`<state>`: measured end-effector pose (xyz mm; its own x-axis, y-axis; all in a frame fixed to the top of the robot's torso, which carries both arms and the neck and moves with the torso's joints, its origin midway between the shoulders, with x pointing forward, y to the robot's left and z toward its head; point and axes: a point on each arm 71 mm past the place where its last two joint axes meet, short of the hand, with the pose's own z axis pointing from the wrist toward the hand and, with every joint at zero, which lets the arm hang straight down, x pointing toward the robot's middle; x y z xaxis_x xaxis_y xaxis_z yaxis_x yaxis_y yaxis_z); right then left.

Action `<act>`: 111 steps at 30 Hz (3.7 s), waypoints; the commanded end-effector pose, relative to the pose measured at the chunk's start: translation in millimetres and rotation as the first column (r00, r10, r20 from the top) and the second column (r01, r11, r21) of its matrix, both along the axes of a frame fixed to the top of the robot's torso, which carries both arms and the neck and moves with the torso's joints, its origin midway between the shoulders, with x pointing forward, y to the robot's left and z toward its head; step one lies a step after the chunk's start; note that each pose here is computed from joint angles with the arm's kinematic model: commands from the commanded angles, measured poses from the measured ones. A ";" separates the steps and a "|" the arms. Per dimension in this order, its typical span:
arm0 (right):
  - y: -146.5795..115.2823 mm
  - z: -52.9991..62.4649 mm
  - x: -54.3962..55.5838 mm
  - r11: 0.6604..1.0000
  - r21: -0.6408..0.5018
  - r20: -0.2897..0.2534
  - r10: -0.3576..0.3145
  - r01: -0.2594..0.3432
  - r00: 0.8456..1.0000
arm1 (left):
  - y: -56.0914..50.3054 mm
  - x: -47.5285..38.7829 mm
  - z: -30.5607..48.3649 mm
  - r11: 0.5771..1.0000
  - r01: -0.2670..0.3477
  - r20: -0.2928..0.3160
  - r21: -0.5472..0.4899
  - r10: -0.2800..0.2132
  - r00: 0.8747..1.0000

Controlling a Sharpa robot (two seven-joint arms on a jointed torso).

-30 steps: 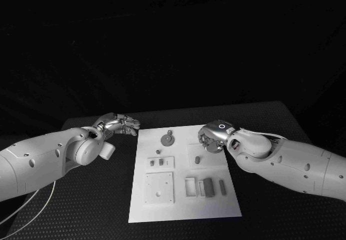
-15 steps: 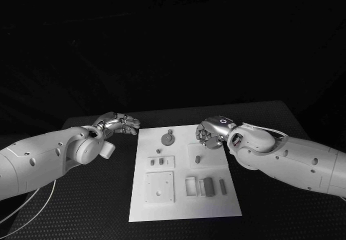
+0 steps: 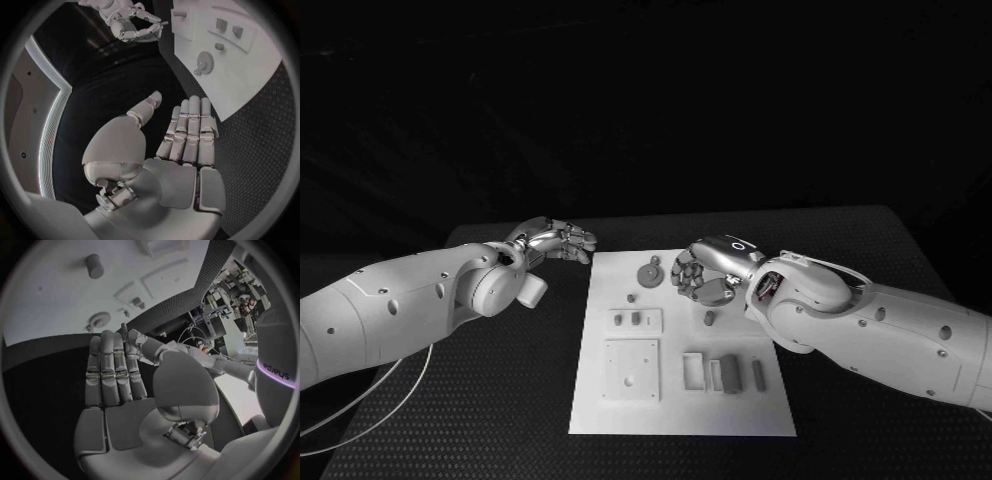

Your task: Assemble the parts on the task board

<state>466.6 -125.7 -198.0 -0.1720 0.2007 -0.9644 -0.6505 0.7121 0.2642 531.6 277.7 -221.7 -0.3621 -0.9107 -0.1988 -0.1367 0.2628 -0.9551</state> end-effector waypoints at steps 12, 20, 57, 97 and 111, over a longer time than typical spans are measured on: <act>38.0 -22.5 -21.3 0.987 0.081 0.022 0.138 -0.139 0.990 | -1.5 1.7 2.0 1.000 -0.004 0.018 -0.001 0.004 1.000; 47.3 -42.3 -29.1 0.984 0.069 -0.001 0.165 -0.165 0.986 | -5.3 2.9 2.0 1.000 -0.007 0.016 -0.015 0.007 1.000; 55.6 -95.3 -51.5 0.978 0.008 -0.066 0.209 -0.208 0.976 | -10.1 8.8 8.1 1.000 -0.007 0.031 -0.015 0.008 0.999; 50.9 -104.1 -49.4 0.976 -0.052 -0.080 0.207 -0.211 0.975 | -10.3 8.9 8.8 1.000 -0.005 0.030 -0.015 0.005 1.000; 51.9 -110.9 -53.3 0.970 -0.082 -0.112 0.221 -0.230 0.969 | -10.8 9.2 9.7 1.000 -0.004 0.031 -0.015 0.004 1.000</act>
<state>416.9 -74.1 -302.3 -0.2724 0.1010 -0.9569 -0.7650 0.5804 0.2791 540.3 268.8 -214.3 -0.3517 -0.9142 -0.2014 -0.1184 0.2569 -0.9592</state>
